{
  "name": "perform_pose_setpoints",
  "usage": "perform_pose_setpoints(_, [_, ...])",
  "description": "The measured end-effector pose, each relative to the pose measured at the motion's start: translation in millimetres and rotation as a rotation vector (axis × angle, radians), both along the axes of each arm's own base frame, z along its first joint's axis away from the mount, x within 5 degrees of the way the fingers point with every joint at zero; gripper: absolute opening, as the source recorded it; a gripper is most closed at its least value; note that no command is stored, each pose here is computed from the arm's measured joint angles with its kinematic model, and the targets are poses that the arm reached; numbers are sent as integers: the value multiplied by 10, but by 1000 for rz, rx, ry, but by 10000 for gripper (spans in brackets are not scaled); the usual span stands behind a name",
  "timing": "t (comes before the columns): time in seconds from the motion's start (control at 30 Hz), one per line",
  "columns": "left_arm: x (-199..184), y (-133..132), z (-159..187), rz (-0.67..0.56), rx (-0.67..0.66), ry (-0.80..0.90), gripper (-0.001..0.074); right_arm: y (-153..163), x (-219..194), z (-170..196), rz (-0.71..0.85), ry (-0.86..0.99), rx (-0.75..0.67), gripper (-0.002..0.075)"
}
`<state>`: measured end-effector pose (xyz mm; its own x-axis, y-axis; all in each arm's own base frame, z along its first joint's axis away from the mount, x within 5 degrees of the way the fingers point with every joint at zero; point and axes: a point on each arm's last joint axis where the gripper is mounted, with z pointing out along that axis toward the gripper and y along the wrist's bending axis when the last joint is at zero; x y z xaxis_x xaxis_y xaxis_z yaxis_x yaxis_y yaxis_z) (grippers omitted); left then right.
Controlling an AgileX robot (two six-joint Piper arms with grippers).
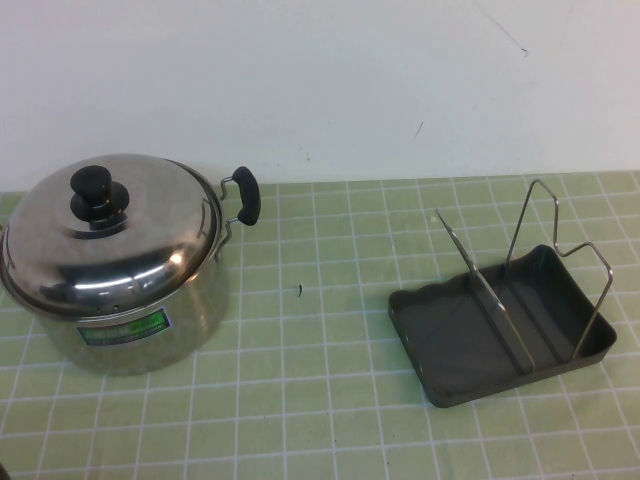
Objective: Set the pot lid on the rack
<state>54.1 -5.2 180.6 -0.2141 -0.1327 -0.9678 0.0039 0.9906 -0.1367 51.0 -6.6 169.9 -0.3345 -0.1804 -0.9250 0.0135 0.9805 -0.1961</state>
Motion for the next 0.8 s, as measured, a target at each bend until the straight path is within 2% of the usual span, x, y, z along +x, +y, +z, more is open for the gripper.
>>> perform_pose_setpoints(0.17, [9,-94,106,-2,-634,-60,-3,0,0,0,0,0,0,-1])
perform_pose_setpoints(0.23, [11,-96,146,4,-790,-86,-3,0,0,0,0,0,0,-1])
perform_pose_setpoints(0.3, [14,-83,173,17,-863,-111,-3,0,0,0,0,0,0,-1])
perform_pose_setpoints(0.53, [19,-30,208,52,-837,-175,-3,0,0,0,0,0,0,-1])
perform_pose_setpoints(0.63, [9,-54,254,12,-699,-179,-3,0,0,0,0,0,0,-1])
perform_pose_setpoints(0.7, [-12,-76,485,-37,-533,-220,-3,0,0,0,0,0,0,-1])
perform_pose_setpoints(0.8, [28,-64,865,-47,-315,-252,-3,0,0,0,0,0,0,-1])
